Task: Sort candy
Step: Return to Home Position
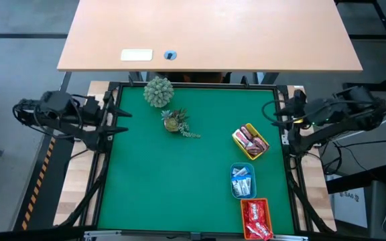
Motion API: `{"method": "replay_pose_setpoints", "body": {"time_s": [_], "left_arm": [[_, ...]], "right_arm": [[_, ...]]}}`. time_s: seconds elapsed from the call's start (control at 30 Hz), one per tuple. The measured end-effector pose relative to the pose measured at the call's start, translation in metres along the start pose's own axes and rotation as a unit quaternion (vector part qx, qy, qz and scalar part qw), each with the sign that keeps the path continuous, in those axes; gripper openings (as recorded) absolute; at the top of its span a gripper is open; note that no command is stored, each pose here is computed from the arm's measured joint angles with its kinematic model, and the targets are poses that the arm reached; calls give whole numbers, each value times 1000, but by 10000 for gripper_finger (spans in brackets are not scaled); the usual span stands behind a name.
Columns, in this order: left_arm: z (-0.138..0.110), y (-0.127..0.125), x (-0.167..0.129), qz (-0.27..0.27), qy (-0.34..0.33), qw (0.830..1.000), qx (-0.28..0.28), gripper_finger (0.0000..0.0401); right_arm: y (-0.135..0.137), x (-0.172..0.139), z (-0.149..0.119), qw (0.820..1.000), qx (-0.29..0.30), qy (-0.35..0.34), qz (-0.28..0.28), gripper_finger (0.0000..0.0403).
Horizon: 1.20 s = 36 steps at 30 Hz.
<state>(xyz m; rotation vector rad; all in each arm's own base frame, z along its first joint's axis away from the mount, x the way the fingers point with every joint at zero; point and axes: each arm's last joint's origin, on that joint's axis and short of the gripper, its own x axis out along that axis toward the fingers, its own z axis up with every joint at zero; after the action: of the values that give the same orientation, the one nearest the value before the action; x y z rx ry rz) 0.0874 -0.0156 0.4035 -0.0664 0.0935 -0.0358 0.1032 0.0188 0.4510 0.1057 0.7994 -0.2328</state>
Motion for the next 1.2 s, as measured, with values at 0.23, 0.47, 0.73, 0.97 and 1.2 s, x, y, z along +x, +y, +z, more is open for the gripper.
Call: {"method": "replay_pose_setpoints", "body": {"time_s": [0.23, 0.47, 0.73, 0.97, 1.2], "left_arm": [[-28, 2, 3, 13, 2, 999, 36, 223], [-85, 7, 19, 55, -5, 997, 46, 223], [-137, 11, 18, 50, -43, 997, 43, 223], [-164, 14, 16, 51, -77, 995, 38, 223], [-187, 19, 20, 95, -94, 990, 35, 223]], "right_arm": [[4, 39, -29, 996, -55, -61, 30, 111], [5, 81, -69, 986, -77, -133, 65, 9], [2, 118, -116, 964, -48, -229, 124, 12], [3, 155, -149, 941, -32, -303, 145, 8], [5, 187, -175, 934, -28, -322, 153, 4]]}}
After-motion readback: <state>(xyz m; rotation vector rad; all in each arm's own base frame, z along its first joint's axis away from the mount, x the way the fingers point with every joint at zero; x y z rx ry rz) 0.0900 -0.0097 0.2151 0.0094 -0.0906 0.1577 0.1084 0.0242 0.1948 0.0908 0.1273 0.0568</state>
